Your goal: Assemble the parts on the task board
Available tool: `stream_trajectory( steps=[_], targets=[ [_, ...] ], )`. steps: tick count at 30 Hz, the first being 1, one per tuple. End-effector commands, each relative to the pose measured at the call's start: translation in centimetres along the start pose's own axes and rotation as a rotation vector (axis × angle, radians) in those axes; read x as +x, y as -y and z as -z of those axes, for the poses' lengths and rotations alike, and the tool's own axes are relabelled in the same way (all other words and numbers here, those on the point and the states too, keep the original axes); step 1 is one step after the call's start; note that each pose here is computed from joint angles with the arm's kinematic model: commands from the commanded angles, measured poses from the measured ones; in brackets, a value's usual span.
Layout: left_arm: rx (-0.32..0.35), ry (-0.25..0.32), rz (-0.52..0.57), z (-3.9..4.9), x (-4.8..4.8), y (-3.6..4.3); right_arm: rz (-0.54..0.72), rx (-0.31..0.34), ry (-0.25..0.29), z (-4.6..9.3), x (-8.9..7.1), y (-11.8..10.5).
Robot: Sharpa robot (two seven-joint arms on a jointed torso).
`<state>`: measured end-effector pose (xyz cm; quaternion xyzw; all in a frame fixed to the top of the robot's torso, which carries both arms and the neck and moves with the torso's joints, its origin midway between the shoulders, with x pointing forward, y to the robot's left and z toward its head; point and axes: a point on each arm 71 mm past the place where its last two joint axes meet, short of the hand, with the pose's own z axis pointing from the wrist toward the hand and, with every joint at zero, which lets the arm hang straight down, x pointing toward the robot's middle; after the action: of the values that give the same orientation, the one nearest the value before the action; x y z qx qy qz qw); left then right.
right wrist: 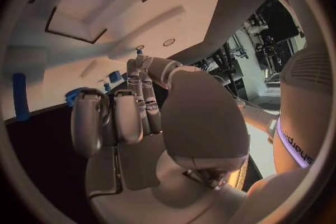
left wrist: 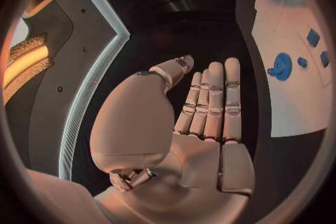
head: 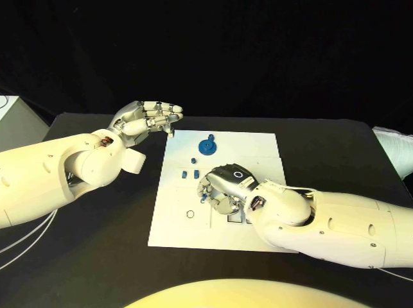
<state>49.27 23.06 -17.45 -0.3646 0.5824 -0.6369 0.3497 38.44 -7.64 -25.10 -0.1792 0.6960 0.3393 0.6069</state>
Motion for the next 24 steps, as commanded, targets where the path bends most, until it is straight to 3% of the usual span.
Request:
stream_trajectory(
  steps=[1,24],
  targets=[
    [0.008,-0.001,0.009,-0.03,0.04,0.09,0.025,-0.007,-0.005,0.0,0.12,-0.14],
    [0.003,0.003,0.008,0.05,-0.19,0.04,0.048,0.001,-0.06,-0.1,1.0,-0.13]
  ],
)
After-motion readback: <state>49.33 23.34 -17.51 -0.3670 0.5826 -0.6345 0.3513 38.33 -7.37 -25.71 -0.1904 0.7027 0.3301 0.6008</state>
